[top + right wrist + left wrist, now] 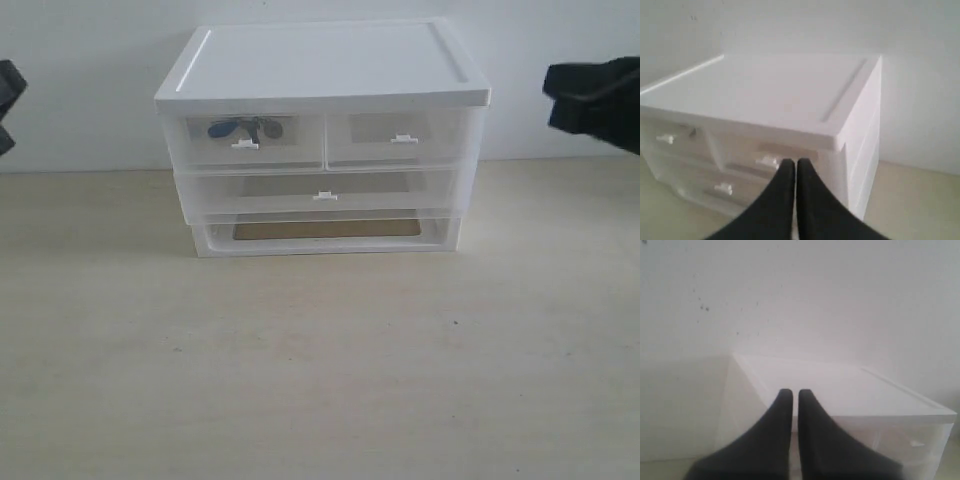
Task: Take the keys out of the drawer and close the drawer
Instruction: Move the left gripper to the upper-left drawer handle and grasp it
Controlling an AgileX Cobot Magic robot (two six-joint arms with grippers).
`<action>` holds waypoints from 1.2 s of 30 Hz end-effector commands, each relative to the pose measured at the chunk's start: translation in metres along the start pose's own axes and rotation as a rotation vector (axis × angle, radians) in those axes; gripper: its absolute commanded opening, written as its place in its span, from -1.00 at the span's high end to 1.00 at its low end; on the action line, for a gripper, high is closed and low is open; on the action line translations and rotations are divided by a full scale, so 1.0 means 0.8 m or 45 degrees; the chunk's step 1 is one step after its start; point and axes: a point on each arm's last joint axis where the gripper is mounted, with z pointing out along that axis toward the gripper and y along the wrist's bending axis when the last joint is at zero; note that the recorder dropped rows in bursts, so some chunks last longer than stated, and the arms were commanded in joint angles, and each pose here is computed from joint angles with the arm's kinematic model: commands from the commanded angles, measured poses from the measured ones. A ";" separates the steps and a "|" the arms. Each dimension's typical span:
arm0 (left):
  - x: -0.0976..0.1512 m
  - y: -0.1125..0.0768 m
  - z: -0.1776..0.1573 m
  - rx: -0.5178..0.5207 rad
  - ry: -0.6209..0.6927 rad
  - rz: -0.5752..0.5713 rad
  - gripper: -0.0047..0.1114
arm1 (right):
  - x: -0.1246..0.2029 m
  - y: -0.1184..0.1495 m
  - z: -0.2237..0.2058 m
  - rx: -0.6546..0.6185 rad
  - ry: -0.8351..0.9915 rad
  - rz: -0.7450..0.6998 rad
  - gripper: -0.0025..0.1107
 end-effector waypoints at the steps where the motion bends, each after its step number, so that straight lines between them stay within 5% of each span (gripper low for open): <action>1: 0.029 0.013 0.046 0.115 0.126 0.041 0.84 | 0.028 -0.020 0.058 -0.133 0.144 0.070 0.96; 13: 0.079 0.032 0.109 0.341 0.325 0.122 0.84 | 0.054 -0.038 0.155 -0.273 0.199 0.129 0.96; 17: 0.082 0.035 0.116 0.363 0.331 0.130 0.84 | 0.068 -0.036 0.179 -0.141 0.322 0.061 0.96; 24: 0.084 0.026 0.117 0.426 0.343 0.175 0.84 | 0.070 -0.035 0.181 -0.145 0.313 0.056 0.96; 30: 0.093 -0.012 0.133 0.595 0.360 0.658 0.60 | 0.069 -0.034 0.181 -0.149 0.311 0.059 0.96; 36: 0.098 -0.026 0.150 0.520 0.310 1.082 0.21 | 0.069 -0.034 0.181 -0.149 0.311 0.059 0.96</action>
